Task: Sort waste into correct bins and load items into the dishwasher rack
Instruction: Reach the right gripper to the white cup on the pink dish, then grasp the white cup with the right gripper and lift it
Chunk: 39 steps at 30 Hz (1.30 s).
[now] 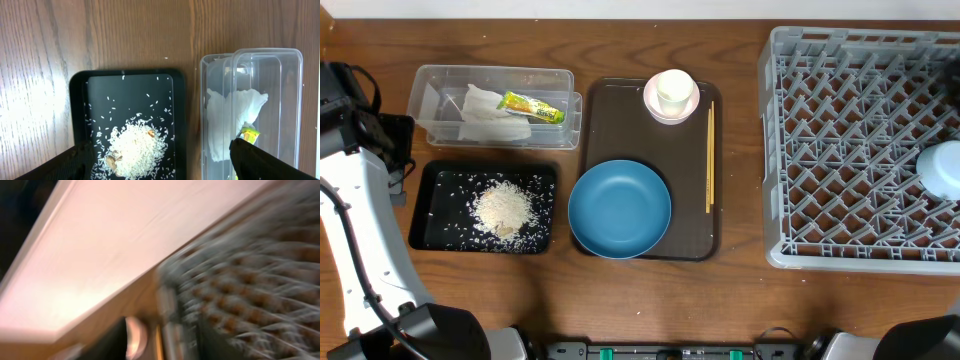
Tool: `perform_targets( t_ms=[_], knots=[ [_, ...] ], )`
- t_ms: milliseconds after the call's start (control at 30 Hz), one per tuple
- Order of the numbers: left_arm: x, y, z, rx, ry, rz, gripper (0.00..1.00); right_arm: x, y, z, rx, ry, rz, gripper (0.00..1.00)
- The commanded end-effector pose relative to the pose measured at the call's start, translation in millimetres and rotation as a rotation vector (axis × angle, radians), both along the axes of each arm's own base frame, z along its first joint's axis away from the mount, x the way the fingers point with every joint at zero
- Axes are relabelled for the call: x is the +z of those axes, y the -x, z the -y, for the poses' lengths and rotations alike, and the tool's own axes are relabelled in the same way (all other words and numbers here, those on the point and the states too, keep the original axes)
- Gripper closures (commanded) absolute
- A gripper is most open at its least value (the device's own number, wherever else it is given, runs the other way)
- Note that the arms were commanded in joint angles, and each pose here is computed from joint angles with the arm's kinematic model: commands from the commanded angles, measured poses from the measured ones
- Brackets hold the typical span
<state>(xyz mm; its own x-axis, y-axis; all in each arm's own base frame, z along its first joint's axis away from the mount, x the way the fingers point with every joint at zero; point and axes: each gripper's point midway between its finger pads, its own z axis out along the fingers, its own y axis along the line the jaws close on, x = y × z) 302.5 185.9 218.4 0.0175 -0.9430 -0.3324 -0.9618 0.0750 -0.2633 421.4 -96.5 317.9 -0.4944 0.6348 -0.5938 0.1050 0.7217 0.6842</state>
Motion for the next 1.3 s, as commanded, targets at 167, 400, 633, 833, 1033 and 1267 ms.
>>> perform_targets(
  t_ms=[167, 400, 633, 833, 1033, 1267],
  knots=[
    [-0.7, 1.6, -2.0, 0.005, -0.002, -0.008, 0.11, -39.4, -20.3, -171.2, 0.363, 0.26, -0.089, 0.42],
    [-0.7, 1.6, -2.0, 0.005, -0.002, -0.008, 0.11, -46.2, -25.2, -258.1, 0.525, 0.604, -0.25, 0.37],
    [-0.7, 1.6, -2.1, 0.005, -0.002, -0.008, 0.11, -76.3, -63.1, -336.1, 0.689, 0.694, -0.213, 0.41],
    [-0.7, 1.6, -2.0, 0.005, -0.002, -0.008, 0.11, -129.8, -91.2, -368.8, 0.653, 0.786, -0.21, 0.49],
    [-0.7, 1.6, -2.0, 0.005, -0.002, -0.008, 0.11, -184.4, -99.1, -382.1, 0.585, 0.857, -0.284, 0.55],
    [-0.7, 1.6, -2.0, 0.005, -0.002, -0.008, 0.11, -225.1, -96.2, -392.0, 0.581, 0.95, -0.327, 0.54]
  ],
)
